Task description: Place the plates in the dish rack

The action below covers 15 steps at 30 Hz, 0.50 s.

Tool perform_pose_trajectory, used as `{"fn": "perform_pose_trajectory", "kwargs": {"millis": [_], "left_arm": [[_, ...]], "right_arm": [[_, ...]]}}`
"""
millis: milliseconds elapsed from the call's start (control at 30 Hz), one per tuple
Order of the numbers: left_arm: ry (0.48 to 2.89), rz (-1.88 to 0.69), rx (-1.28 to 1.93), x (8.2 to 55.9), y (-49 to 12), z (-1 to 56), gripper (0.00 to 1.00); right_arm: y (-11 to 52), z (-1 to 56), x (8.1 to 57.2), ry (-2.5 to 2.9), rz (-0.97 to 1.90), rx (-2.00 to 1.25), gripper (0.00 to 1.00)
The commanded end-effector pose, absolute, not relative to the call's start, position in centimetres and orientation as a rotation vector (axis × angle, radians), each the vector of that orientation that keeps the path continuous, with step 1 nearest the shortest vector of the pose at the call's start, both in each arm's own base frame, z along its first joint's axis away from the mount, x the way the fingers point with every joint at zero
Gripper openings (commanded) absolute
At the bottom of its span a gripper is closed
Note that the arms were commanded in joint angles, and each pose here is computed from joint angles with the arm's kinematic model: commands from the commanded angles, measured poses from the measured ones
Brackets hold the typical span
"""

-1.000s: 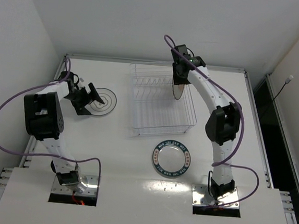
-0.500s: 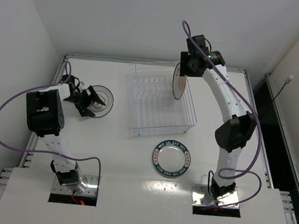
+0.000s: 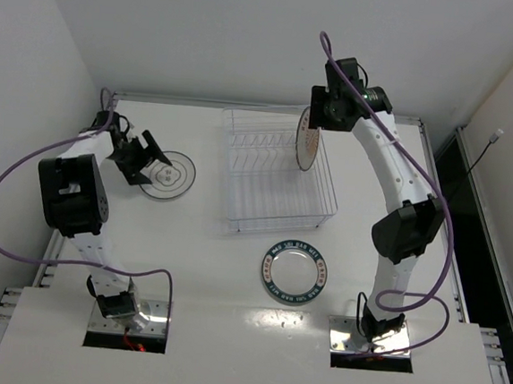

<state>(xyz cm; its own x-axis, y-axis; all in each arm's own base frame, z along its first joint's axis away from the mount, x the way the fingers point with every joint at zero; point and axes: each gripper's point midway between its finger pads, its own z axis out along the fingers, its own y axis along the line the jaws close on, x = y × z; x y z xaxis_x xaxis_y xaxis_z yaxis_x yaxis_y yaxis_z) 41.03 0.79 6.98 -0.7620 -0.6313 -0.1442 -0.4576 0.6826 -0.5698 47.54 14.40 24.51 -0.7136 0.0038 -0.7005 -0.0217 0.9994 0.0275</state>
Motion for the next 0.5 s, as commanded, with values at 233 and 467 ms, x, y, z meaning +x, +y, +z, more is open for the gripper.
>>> {"fn": "perform_pose_trajectory", "kwargs": {"millis": [233,467], "left_arm": [[2.575,-0.475,-1.121,35.5,7.4,4.6,0.84],[2.519,-0.825,-1.068,37.3,4.6,2.3,0.81]], "right_arm": [[14.4,26.2,47.7,2.322,0.097,0.016,0.52],[13.8,26.2,47.8,2.325,0.111,0.028,0.52]]}}
